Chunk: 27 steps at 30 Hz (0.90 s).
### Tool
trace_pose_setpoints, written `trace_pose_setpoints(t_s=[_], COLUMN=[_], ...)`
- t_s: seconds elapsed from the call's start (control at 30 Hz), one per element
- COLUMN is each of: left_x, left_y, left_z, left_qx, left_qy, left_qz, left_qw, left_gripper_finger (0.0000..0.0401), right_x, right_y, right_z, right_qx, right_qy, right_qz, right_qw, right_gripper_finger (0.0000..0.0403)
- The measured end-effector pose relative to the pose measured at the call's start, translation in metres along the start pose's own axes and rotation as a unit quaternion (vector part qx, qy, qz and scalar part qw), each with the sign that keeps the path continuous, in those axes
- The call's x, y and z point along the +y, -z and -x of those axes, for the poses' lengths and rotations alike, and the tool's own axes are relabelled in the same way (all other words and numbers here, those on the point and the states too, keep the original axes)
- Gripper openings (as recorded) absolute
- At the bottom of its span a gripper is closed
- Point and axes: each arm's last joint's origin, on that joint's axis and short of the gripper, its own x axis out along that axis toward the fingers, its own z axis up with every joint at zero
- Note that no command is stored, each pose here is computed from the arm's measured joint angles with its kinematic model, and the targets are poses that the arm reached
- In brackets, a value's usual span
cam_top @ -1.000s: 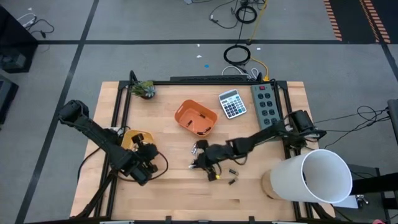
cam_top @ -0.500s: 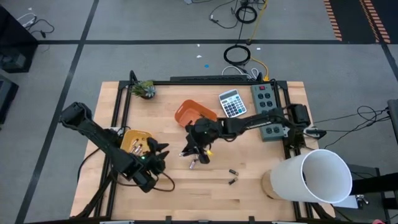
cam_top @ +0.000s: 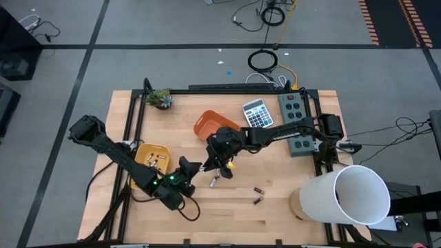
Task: Sort batteries
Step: Put the silver battery into the yellow bin
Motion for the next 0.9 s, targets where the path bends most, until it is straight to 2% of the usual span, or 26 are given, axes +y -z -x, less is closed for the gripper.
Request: trace_pose_setpoints(t_s=[0.37,0.43,0.57,0.6,0.7,0.9], left_x=[0.007,0.007,0.007,0.008,0.009,0.007], left_y=[-0.001,-0.001,0.001,0.001,0.002,0.003], left_z=[-0.011,-0.011,-0.013,-0.014,-0.016,-0.014], left_qx=[-0.016,-0.015,-0.009,-0.007,-0.003,-0.002], left_qy=[0.019,0.02,0.019,0.018,0.016,0.022], left_qz=[0.019,0.019,0.022,0.022,0.028,0.056], left_qw=[1.0,1.0,1.0,1.0,0.999,0.998], left_gripper_finger=[0.0138,0.012,0.0059,0.0055,0.0055,0.0055], right_x=[-0.002,-0.002,-0.003,-0.003,-0.003,-0.001], right_y=[0.0,0.0,0.0,0.0,-0.001,0.0], right_z=[0.0,0.0,0.001,0.001,0.001,0.0], right_qx=[0.0,0.0,0.001,0.001,-0.003,0.0], right_qy=[0.024,0.024,0.024,0.024,0.024,0.022], right_qz=[-0.008,-0.009,-0.004,-0.003,-0.003,-0.001], right_qw=[1.0,1.0,1.0,1.0,1.0,1.0], right_gripper_finger=[0.0027,0.0027,0.0027,0.0028,0.0056,0.015])
